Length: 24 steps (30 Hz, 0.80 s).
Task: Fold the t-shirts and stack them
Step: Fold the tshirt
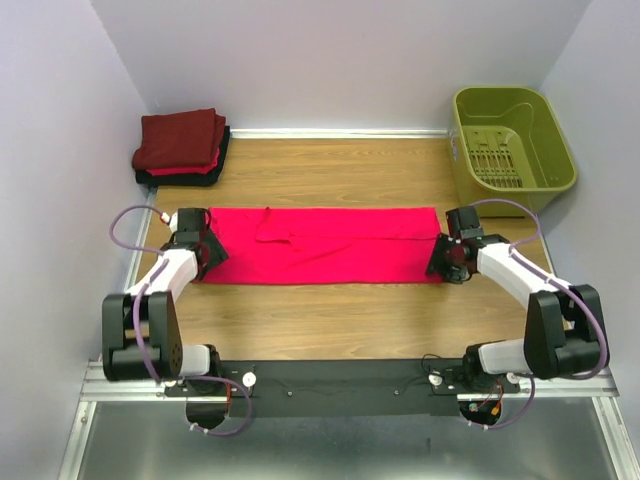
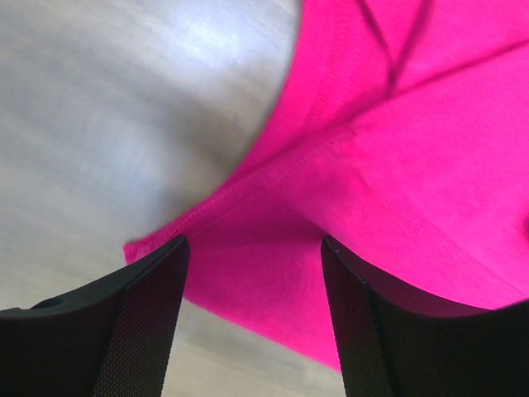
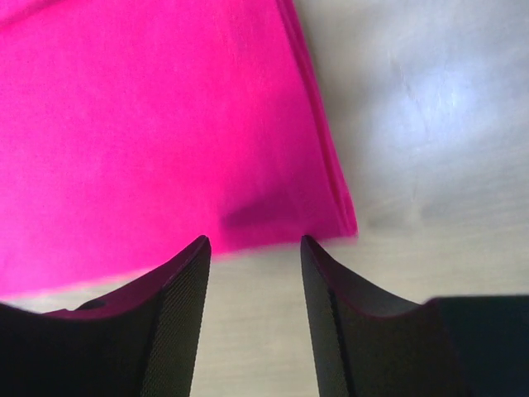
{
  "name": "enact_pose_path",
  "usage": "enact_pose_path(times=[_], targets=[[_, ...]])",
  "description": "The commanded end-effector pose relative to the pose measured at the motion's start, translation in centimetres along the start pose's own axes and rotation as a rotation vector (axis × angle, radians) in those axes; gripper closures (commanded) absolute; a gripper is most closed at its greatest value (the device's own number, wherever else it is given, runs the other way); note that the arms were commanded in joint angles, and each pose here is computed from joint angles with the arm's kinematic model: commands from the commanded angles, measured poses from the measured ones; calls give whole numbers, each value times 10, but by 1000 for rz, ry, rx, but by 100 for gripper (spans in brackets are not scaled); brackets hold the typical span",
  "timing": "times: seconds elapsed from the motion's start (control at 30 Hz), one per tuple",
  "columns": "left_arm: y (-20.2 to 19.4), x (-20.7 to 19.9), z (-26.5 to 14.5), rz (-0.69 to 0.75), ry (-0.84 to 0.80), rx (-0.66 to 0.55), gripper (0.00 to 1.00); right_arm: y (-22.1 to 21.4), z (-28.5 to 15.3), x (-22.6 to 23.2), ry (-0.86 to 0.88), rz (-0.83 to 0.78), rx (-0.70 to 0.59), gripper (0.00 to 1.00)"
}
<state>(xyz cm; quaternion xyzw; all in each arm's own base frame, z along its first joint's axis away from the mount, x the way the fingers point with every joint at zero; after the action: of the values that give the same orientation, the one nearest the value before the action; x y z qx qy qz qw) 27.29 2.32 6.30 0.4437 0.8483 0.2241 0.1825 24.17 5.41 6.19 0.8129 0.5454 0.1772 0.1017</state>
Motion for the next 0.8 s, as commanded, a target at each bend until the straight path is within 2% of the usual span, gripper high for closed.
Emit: enact_pose_path(times=[0.0, 0.13, 0.27, 0.4, 0.57, 0.77], targets=[[18, -6, -31, -52, -55, -56, 26, 23, -40, 22, 85, -82, -16, 43], [39, -39, -56, -42, -194, -111, 26, 46, -61, 66, 160, -252, -103, 43], [43, -86, -73, 14, -330, -123, 26, 31, -53, 115, 209, -397, -112, 43], [32, -120, -60, 74, -371, -76, 33, 15, -44, 151, 277, -431, -110, 43], [26, -140, -36, 139, -334, -59, 33, -10, -24, 153, 277, -461, -45, 43], [13, -148, -8, 193, -289, -5, 33, -20, -18, 144, 271, -449, -30, 43]])
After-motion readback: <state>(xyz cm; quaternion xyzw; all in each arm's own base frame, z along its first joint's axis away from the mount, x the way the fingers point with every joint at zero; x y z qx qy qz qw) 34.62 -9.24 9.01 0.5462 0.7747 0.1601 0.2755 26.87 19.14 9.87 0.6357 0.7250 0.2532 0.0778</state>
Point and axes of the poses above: each gripper's point midway between its finger pads, its own z axis out along the fingers, its own x axis along the line the jaws close on, y = z × x, the point moved 4 cm from there along -z, back along the fingers, and after that the axes turned 1 degree about z, right-handed, at the moved point
